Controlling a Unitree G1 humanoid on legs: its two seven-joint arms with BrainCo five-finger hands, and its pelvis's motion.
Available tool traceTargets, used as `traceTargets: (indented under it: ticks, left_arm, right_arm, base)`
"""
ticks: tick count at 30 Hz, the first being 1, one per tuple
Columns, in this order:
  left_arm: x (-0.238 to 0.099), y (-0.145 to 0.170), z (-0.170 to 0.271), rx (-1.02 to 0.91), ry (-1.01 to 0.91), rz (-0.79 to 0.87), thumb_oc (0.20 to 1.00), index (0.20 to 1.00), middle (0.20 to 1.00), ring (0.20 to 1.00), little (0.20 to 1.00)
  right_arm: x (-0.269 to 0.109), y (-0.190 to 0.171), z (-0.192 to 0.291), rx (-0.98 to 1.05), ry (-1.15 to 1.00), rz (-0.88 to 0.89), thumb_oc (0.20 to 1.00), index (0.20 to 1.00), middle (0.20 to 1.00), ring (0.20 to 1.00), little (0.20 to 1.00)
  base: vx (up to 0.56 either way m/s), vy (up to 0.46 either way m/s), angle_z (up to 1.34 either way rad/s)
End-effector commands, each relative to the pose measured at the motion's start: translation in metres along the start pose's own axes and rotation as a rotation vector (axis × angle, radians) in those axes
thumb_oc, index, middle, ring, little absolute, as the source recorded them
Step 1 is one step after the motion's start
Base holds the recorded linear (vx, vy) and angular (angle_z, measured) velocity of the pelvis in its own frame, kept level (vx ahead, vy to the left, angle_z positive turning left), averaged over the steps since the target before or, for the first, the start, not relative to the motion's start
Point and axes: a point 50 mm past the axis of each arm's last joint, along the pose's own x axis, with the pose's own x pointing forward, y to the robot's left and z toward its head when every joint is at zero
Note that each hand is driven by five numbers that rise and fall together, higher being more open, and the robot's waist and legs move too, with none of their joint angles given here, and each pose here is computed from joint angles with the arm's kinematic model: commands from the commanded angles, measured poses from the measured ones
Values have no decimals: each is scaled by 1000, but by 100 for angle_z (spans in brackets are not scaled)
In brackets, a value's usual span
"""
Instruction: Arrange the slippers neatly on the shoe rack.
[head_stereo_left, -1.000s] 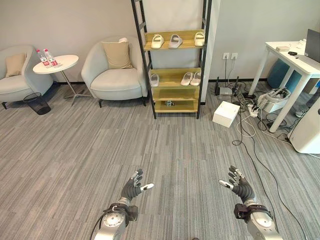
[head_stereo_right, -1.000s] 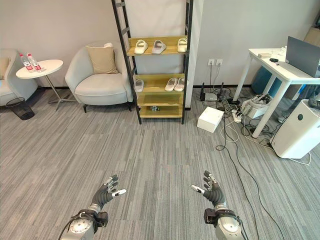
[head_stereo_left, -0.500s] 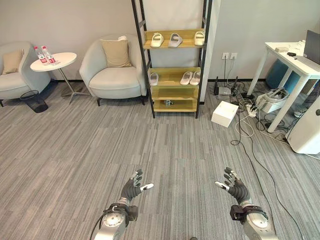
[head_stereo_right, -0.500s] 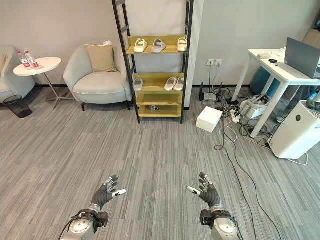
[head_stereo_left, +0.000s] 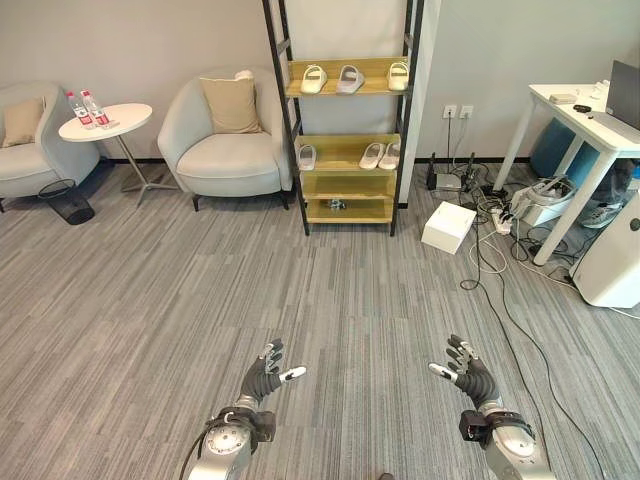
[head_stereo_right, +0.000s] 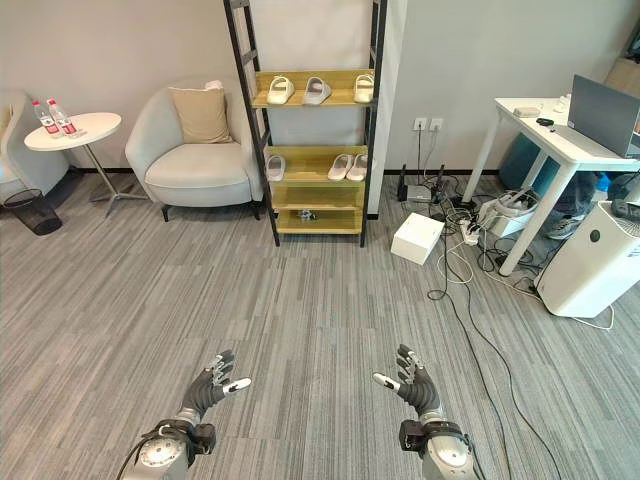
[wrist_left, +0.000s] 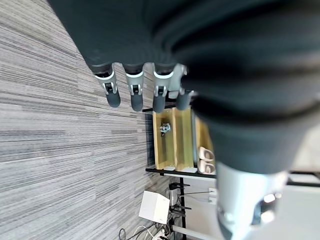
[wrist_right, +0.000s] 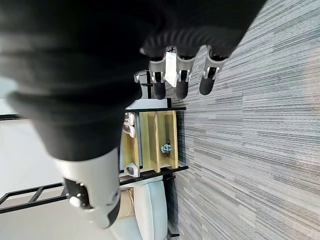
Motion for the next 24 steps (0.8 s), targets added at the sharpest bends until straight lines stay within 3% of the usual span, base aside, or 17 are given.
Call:
traceTargets:
  ticks: [1, 13, 24]
  left_arm:
    - [8, 16, 23, -2, -95, 52, 1000, 1000, 1000, 1000, 1000]
    - [10, 34, 33, 67, -116, 98, 1000, 1000, 1000, 1000, 1000]
    - [24, 23, 52, 93, -177, 78, 1000, 1000, 1000, 1000, 1000]
  right_arm:
    - [16, 15, 28, 34, -122, 46, 1000, 1000, 1000, 1000, 1000]
    - [32, 20, 58, 10, -213, 72, 1000, 1000, 1000, 1000, 1000]
    - [32, 15, 63, 8, -231, 46, 1000, 1000, 1000, 1000, 1000]
  base:
    - [0, 0, 0]
    - [0, 81, -11]
    - [321, -59, 16]
